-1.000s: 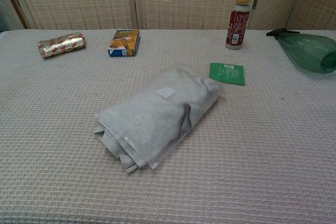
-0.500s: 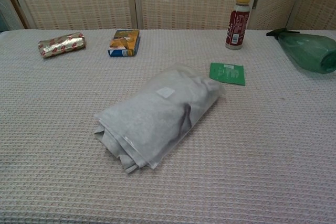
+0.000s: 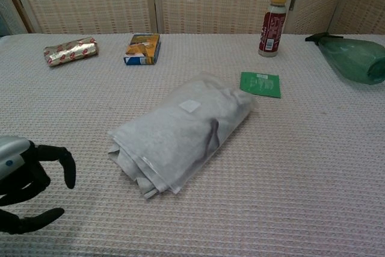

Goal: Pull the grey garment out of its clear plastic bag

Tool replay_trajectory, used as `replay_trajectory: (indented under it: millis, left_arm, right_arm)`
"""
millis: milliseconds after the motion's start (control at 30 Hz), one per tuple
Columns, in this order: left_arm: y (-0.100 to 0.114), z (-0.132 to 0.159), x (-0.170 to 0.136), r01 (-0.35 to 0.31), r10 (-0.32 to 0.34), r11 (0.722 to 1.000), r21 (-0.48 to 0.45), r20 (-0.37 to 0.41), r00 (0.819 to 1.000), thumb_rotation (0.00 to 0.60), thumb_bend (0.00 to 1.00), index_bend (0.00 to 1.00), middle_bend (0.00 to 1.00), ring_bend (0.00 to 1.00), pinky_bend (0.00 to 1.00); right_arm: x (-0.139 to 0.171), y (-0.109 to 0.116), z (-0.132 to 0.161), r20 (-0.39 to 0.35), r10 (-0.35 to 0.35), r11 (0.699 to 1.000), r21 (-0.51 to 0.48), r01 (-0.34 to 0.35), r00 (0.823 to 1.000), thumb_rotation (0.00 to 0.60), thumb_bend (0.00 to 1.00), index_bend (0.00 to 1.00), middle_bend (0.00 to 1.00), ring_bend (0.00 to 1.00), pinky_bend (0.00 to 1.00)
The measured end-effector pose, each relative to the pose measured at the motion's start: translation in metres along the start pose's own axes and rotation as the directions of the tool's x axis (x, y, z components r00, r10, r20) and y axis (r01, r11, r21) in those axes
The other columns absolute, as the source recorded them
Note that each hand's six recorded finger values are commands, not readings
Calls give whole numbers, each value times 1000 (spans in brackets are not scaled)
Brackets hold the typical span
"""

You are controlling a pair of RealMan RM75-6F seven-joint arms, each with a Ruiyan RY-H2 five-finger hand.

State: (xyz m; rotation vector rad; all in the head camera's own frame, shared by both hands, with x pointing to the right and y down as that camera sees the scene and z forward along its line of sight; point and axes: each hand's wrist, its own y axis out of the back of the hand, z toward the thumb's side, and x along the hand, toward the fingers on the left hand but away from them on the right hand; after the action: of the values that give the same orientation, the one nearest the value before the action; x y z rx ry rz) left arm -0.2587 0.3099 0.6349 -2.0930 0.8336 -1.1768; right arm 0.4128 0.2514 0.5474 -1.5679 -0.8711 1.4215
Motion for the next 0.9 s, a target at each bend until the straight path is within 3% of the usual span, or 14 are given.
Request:
replay_trajectory:
  millis: [333,567,900]
  left_arm:
    - [-24,40,30,-70,71,997,-13,41,997,600,247,536,1000,1000,1000]
    - [-50,61,48,-107,106,994,13,72,992,600,267,547,1000,1000,1000]
    - [-64,62,68,-138,135,989,49,65,989,600,277,541,1000,1000,1000]
  right_arm:
    - [-2,1,-5,18,5,1000,-10,-4,1000,600,129,0,0,0,0]
    - [-2,5,-9,27,1,1000,-25,0,1000,600,129,0,0,0,0]
    - [-2,10,-17,48,-8,999,-33,10,999,600,130,0,0,0,0]
